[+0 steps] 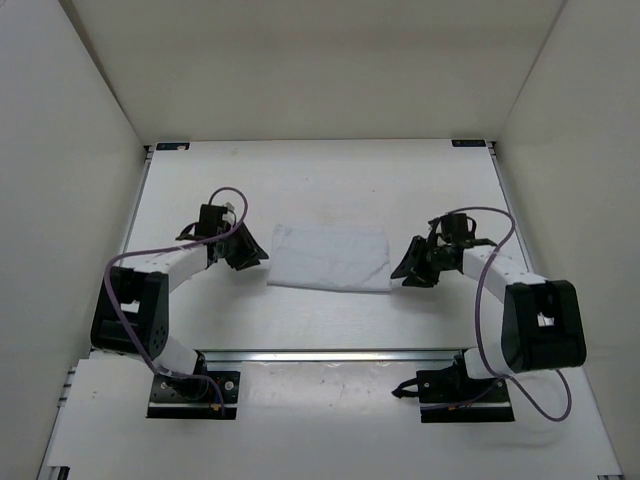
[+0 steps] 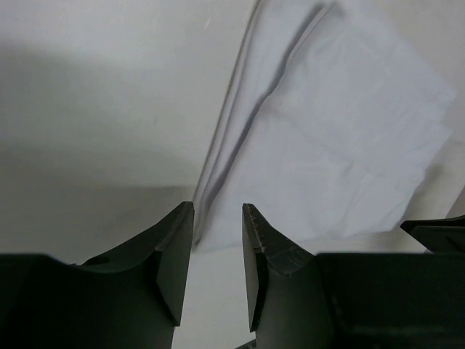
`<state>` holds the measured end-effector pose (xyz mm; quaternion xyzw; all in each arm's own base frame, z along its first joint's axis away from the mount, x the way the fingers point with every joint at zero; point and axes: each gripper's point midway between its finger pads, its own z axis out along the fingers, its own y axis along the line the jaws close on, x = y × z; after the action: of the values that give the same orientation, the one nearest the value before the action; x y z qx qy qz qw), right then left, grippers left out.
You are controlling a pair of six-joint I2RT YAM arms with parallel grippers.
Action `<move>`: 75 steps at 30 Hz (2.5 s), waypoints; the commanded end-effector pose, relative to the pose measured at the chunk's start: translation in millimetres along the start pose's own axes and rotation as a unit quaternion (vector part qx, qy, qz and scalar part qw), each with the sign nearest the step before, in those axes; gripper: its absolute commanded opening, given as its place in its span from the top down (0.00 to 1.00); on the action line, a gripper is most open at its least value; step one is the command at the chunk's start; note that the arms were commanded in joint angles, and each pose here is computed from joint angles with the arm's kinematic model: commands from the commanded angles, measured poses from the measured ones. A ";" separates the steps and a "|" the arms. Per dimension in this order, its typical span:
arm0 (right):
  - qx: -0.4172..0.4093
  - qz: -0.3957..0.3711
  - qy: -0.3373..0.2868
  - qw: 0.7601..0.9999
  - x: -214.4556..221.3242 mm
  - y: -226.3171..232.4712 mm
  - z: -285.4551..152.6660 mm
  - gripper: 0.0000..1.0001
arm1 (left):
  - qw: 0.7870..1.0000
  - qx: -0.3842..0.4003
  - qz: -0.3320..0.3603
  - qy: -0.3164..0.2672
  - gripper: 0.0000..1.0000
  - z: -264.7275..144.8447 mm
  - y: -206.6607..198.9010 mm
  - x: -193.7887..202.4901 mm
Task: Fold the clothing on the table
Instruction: Fold the skirt
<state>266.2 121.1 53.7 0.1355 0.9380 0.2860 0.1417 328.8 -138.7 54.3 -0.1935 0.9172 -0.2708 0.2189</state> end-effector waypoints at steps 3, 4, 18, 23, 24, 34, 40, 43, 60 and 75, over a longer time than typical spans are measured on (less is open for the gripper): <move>-0.068 0.026 -0.045 0.996 7.2 24.3 8.0 0.62 | 1.000 -0.012 0.017 -0.020 0.56 -9.3 11.8 23.1; -0.066 0.031 -0.046 0.996 13.1 22.1 11.1 0.61 | 0.999 -0.014 0.019 -0.024 0.56 -9.1 11.8 24.5; -0.055 0.081 -0.026 0.995 28.1 5.9 41.0 0.68 | 0.998 -0.055 0.039 0.011 0.65 19.9 23.7 57.7; -0.054 0.069 -0.046 0.995 9.0 -2.4 34.3 1.00 | 0.998 -0.036 0.049 0.035 1.00 25.6 13.9 73.3; -0.037 0.059 -0.049 0.996 4.8 -9.9 30.0 1.00 | 0.997 -0.037 0.052 0.036 1.00 25.9 12.5 77.6; 0.100 -0.094 -0.026 0.990 -39.1 -17.7 -22.3 1.00 | 0.997 -0.011 0.062 0.033 1.00 25.3 -8.0 113.5; 0.080 -0.240 -0.013 0.967 -46.6 80.9 -19.0 1.00 | 0.998 -0.005 0.060 0.025 1.00 28.4 -16.7 106.9; 0.059 -0.292 0.010 0.955 -35.9 121.9 1.0 1.00 | 0.998 -0.002 0.055 0.024 1.00 30.9 -18.7 107.4; -0.080 -0.356 0.125 0.923 87.2 243.2 90.1 1.00 | 0.998 0.014 0.049 0.029 1.00 28.2 -14.9 112.3; -0.095 -0.344 0.134 0.924 90.2 248.3 104.0 0.70 | 0.998 0.050 0.017 0.032 0.62 3.5 -5.0 106.0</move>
<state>247.4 391.0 62.1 -0.2483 0.9177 0.3012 0.0733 250.9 -203.4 19.3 -0.1530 0.9141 -0.3118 0.2092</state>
